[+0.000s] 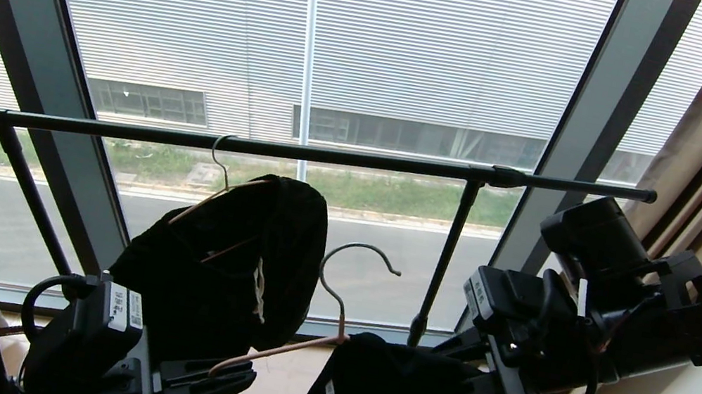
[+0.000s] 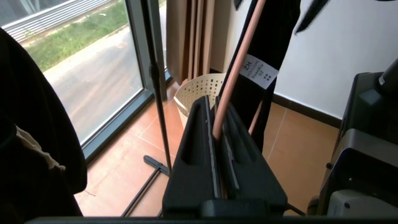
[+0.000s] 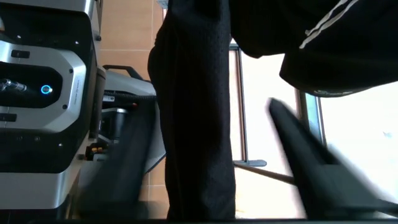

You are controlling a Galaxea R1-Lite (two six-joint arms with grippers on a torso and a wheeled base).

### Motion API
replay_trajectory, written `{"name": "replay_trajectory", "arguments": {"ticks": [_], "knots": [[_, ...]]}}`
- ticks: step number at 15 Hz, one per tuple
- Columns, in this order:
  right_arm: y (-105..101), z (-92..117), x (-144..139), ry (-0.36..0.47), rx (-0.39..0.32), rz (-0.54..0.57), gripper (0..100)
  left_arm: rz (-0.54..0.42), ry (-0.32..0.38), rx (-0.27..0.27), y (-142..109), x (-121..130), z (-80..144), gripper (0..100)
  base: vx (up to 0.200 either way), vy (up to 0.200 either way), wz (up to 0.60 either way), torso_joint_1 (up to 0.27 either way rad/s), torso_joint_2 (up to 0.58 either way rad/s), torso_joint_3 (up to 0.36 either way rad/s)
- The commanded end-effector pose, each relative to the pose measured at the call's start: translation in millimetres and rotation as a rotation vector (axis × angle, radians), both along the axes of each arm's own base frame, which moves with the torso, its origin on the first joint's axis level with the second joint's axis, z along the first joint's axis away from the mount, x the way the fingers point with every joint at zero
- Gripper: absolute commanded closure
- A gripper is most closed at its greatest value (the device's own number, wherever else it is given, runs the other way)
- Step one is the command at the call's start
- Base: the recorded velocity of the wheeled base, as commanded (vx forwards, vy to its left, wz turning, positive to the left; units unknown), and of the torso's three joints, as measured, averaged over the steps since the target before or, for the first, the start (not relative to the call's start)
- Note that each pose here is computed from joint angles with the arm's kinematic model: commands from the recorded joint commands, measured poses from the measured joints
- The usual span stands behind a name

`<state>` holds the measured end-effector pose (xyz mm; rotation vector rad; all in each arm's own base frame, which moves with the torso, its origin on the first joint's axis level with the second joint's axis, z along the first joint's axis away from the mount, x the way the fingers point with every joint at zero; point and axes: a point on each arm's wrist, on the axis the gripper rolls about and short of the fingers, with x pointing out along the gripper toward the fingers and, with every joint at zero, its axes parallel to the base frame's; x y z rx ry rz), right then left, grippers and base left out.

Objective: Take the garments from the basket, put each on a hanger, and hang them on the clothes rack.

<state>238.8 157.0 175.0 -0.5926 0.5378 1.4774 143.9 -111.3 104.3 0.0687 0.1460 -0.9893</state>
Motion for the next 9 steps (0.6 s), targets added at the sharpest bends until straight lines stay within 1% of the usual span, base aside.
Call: {"name": "replay_trajectory", "arguments": {"ticks": [1,9], "knots": [[-0.6,0.5,-1.2,-0.001,0.0,0.001,100,-0.001,0.0,-0.001,-0.1,0.0,0.0,100,0.0,0.0,0.0,0.0,0.0,0.0],[-2.2,1.6,-3.1,-0.001,0.002,0.0,100,-0.003,-0.005,-0.006,-0.5,0.1,0.6,100,0.0,0.0,0.0,0.0,0.0,0.0]]}}
